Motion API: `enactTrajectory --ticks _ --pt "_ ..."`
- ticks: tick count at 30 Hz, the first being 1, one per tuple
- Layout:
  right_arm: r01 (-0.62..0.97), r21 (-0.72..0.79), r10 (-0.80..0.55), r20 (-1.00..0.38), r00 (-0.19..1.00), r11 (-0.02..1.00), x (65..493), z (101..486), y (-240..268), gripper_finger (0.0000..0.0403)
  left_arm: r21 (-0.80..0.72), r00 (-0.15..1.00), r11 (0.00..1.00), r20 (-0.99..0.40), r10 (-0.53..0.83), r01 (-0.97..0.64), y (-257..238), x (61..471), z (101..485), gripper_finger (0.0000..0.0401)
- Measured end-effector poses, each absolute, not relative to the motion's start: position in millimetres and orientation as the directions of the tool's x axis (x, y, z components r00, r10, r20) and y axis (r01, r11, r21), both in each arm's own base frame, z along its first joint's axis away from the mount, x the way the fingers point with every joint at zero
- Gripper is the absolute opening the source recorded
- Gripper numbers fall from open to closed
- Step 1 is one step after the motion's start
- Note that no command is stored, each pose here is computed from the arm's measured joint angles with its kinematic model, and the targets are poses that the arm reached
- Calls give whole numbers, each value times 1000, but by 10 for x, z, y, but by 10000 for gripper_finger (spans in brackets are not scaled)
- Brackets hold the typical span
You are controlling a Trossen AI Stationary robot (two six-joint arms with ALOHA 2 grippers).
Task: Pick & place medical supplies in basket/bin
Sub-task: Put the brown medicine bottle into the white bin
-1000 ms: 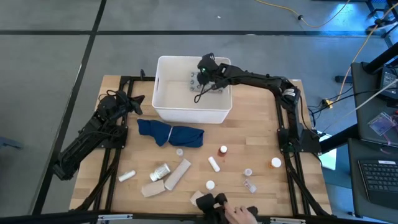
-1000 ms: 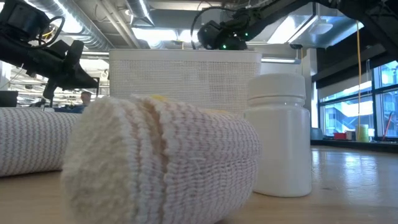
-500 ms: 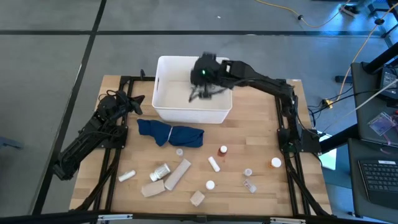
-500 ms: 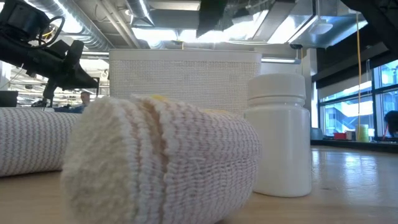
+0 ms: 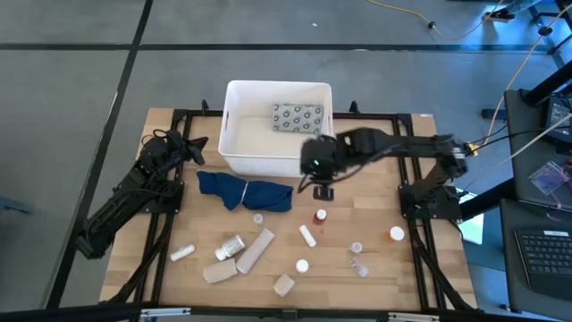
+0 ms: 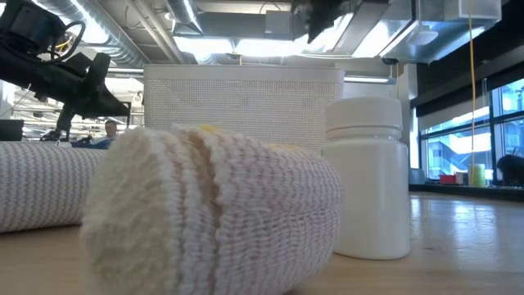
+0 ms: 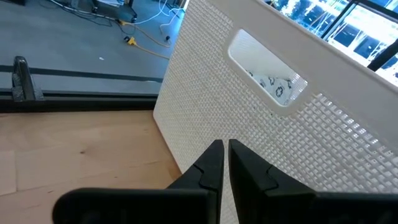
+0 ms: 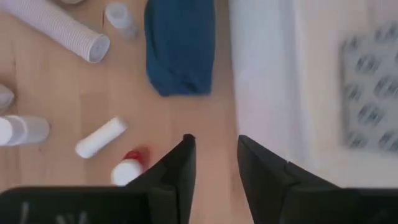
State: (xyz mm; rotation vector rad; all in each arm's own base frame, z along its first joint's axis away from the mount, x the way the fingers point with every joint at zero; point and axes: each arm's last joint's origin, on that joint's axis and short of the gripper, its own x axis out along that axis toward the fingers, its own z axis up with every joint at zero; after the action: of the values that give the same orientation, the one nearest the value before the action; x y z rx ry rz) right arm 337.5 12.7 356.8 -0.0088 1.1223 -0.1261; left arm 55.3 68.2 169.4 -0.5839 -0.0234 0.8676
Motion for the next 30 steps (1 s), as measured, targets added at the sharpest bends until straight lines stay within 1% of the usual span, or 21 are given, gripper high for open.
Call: enactTrajectory --ticks 4,7,13,15,17,22,24,27,30 --pt "256 20 -95 -899 427 966 3116 3398 252 120 -479 647 499 -212 732 -722 685 550 1694 20" --pt "312 62 -88 -892 444 948 3014 3258 308 120 -434 626 502 -212 750 -748 690 544 1693 20" --pt "228 53 -61 -883 466 972 3022 2807 423 120 -313 609 537 -216 764 -784 694 539 1690 20" --pt "200 80 -26 -877 479 976 3065 2676 431 120 -294 608 541 -225 762 -788 692 538 1681 20" --pt "159 101 17 -886 464 982 3067 2583 441 120 -265 607 551 -229 761 -791 691 537 1679 20" --pt "110 106 45 -890 455 988 3051 2564 476 120 -235 606 561 -231 761 -794 690 536 1677 21" --pt "109 110 48 -888 458 988 3044 2575 481 120 -235 606 561 -232 761 -794 690 536 1677 26" --pt "64 88 49 -888 458 994 3042 2577 481 120 -235 606 560 -232 761 -794 690 536 1676 38" --pt "92 105 50 -880 472 990 3058 2584 475 120 -235 605 560 -232 762 -795 690 536 1676 50"
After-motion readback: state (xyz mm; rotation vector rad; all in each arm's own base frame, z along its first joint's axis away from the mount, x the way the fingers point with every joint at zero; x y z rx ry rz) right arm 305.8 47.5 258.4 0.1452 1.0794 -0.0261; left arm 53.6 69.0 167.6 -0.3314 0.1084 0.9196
